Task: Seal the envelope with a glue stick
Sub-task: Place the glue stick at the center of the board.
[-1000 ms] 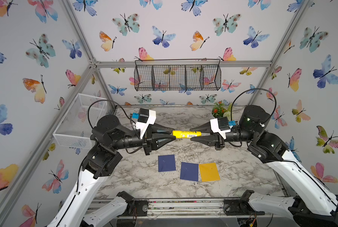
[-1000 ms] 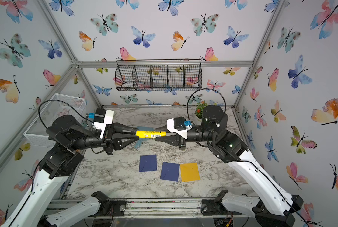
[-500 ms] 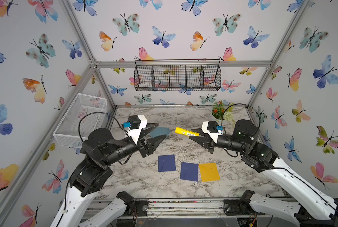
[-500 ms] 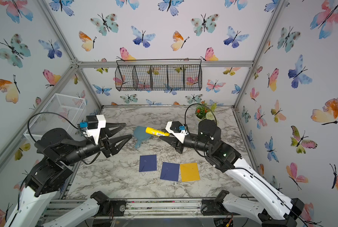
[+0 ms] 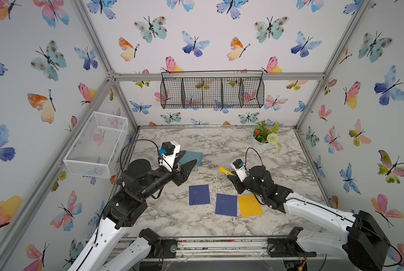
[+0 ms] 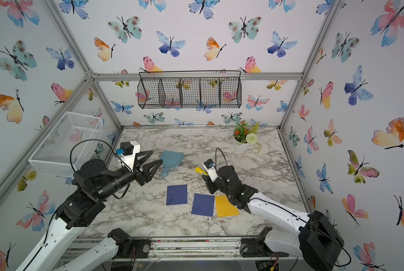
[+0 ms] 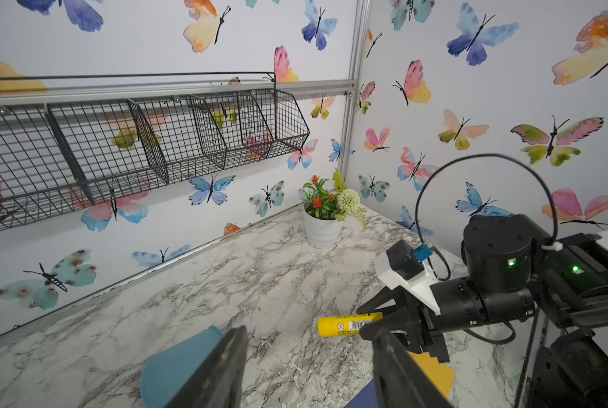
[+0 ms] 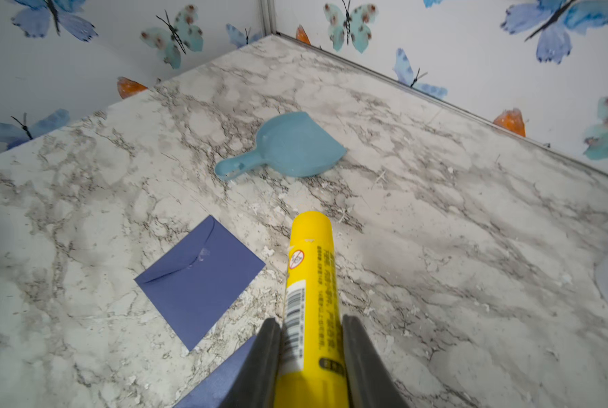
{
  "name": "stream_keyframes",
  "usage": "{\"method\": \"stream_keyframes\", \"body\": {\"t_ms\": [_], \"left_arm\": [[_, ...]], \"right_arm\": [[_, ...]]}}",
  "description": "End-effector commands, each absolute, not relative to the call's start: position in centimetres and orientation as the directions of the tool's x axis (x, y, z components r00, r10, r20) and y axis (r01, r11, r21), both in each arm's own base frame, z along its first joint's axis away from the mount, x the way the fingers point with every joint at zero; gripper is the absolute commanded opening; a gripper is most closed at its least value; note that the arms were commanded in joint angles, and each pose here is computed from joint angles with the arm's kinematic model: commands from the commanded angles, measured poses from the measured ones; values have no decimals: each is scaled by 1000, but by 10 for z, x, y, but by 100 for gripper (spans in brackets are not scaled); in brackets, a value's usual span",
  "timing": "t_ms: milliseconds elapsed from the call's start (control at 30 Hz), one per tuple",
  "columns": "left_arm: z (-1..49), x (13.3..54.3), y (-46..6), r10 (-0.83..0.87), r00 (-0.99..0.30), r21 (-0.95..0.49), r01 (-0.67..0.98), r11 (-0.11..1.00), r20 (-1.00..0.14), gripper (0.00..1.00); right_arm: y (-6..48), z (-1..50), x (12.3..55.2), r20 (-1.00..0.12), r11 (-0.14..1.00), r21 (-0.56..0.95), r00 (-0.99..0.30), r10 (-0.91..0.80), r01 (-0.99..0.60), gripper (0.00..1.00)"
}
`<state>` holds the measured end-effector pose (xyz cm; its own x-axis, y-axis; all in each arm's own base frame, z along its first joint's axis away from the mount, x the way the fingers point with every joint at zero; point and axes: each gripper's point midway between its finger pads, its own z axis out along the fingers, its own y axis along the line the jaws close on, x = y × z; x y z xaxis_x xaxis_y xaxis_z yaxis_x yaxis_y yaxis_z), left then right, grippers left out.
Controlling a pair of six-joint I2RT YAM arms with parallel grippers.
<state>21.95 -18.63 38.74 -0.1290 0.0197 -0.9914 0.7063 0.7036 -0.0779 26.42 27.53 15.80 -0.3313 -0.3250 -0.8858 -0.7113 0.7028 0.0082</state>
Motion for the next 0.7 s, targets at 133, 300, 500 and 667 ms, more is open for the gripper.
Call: {"method": "stream_keyframes", "body": {"t_ms": [133, 300, 500, 667], "left_arm": [[379, 235, -186, -40, -150, -130, 661, 739, -988, 60], [367, 244, -186, -38, -184, -149, 634, 759, -982, 61], [362, 247, -187, -39, -194, -155, 633, 759, -980, 61], [359, 252, -180, -38, -196, -150, 596, 789, -980, 61]], "right_arm": [[278, 113, 282, -886, 765, 37, -375, -273, -643, 7], [279, 71, 285, -826, 771, 11, -440, -352, -636, 8], [267, 43, 277, -777, 776, -7, -485, -401, -631, 20], [262, 33, 268, -748, 773, 10, -518, -415, -634, 34]]}}
